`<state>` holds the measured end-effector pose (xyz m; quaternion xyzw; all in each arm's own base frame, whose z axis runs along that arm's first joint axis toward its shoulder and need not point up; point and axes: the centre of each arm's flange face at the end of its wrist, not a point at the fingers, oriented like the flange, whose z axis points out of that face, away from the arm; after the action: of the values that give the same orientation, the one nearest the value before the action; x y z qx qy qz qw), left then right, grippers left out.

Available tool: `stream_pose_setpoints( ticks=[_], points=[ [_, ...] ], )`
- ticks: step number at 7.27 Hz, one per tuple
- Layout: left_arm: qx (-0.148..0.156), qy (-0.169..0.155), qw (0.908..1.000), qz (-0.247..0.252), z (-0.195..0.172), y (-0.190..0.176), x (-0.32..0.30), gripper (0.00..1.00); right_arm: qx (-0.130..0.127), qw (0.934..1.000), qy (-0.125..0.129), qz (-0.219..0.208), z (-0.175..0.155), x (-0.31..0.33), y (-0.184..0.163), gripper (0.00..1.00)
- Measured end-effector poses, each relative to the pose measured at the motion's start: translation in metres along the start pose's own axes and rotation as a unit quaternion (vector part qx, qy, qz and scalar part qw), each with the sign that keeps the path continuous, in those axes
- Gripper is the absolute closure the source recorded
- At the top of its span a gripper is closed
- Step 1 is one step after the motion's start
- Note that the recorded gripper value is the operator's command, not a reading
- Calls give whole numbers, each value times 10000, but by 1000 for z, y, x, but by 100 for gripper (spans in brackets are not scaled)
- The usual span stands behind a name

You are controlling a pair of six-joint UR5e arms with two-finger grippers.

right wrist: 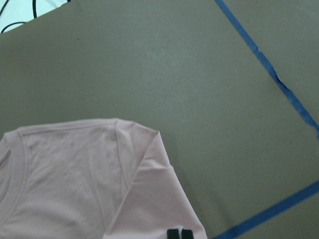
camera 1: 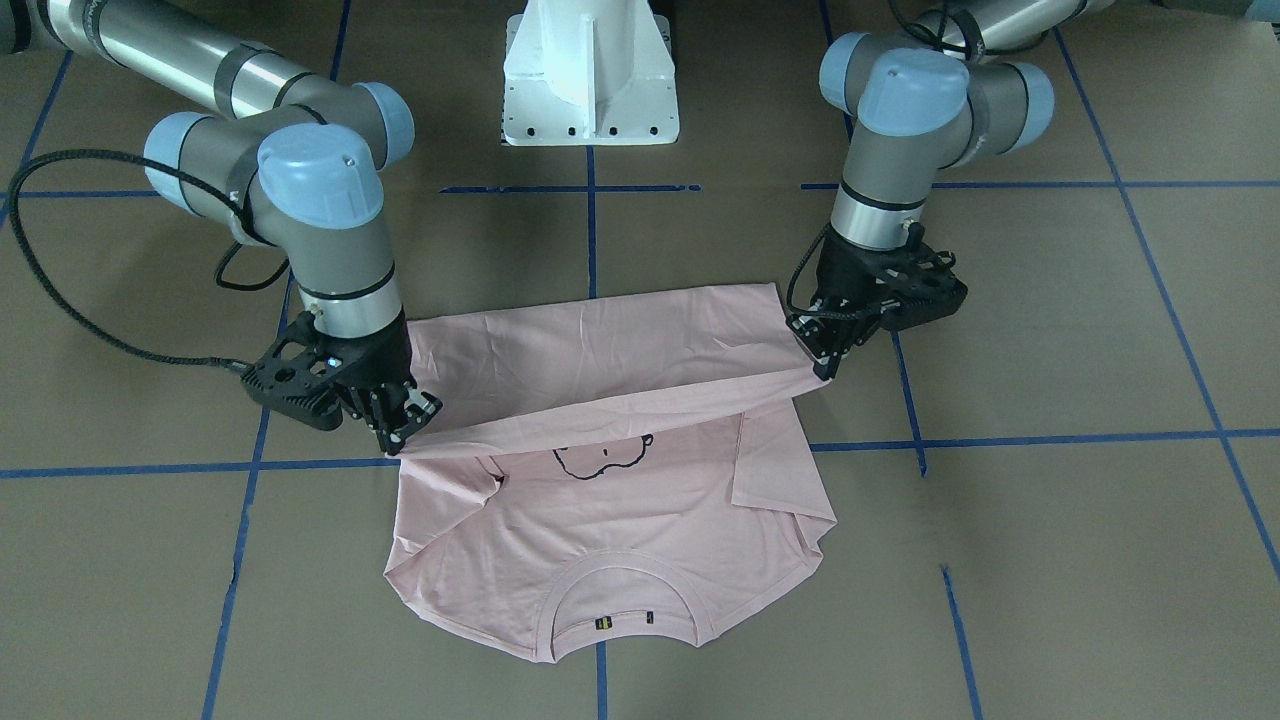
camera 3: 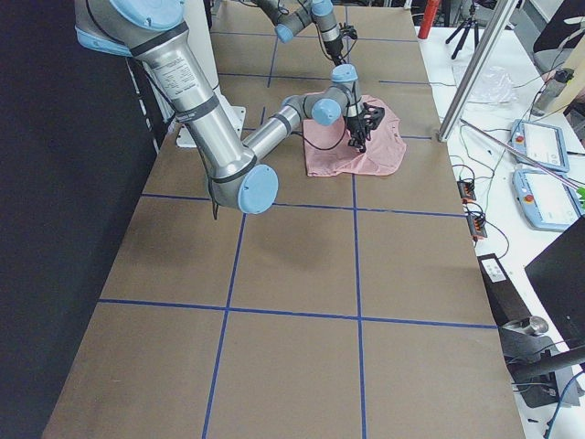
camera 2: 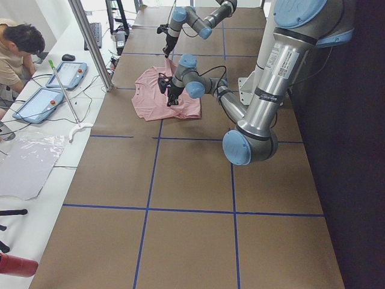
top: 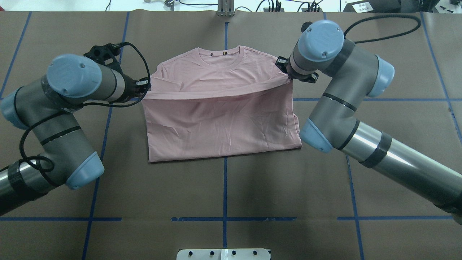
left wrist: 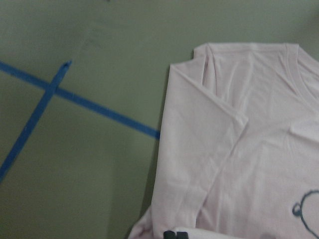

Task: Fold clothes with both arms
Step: 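Lift the hem with both grippers and fold it over toward the collar, then lay the hem down at the collar and open both grippers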

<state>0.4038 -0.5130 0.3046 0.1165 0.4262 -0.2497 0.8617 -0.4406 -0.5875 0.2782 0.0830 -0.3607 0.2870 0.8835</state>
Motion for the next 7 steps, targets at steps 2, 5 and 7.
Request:
stream_pose_setpoints(
  ticks=[2,5,7],
  points=[
    [147,-41,9999,-19,28,-28,7,100,71,9999,144,-47,30,-27,-34,100],
    [405,47,9992,-9,91,-52,17,100,100,9994,326,-40,78,-52,-50,100],
    [521,100,9986,22,114,-60,21,93,145,9985,515,-108,98,-49,-45,100]
  ],
)
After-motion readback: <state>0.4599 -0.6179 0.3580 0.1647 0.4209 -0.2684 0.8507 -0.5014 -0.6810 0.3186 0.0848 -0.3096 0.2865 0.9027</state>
